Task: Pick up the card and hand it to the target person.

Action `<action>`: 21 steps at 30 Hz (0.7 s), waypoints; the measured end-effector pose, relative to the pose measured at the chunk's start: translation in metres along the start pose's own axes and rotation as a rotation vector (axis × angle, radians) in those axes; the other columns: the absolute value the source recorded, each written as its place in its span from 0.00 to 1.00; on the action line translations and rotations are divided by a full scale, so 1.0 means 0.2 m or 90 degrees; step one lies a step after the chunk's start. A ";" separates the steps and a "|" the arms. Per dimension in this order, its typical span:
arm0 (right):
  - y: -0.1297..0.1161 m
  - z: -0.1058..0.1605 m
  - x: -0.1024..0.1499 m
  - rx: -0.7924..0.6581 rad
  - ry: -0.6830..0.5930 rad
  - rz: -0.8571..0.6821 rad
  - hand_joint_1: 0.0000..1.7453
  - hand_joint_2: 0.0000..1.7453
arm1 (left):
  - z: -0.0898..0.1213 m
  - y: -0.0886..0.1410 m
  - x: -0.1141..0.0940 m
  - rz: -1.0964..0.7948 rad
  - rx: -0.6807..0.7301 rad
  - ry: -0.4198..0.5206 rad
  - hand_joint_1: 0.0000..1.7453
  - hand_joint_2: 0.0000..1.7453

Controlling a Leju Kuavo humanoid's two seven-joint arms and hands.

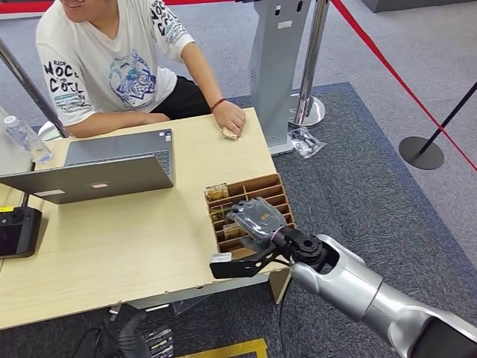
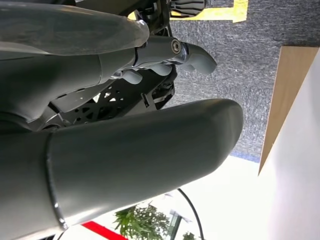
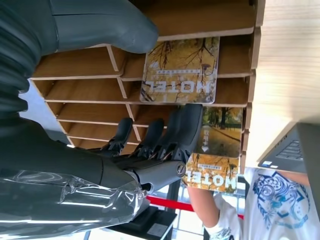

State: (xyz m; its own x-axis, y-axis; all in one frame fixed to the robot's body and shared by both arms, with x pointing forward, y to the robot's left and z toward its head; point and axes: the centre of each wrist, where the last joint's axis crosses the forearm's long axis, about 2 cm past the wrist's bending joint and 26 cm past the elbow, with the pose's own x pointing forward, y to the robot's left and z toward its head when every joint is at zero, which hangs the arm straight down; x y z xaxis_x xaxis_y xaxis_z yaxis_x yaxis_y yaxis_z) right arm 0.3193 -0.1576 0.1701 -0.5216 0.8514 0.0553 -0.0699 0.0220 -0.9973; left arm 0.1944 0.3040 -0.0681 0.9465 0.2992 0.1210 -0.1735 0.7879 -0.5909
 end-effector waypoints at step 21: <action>0.00 0.00 0.00 0.006 0.004 0.001 0.99 1.00 | 0.00 0.00 0.00 0.001 0.004 -0.001 0.00 0.00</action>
State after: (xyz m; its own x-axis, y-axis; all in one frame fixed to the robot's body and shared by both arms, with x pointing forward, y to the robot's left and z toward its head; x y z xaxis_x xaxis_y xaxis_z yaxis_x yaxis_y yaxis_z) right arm 0.3199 -0.1577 0.1708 -0.5160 0.8549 0.0538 -0.0772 0.0161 -0.9969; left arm 0.1940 0.3045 -0.0683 0.9459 0.3013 0.1206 -0.1770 0.7903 -0.5866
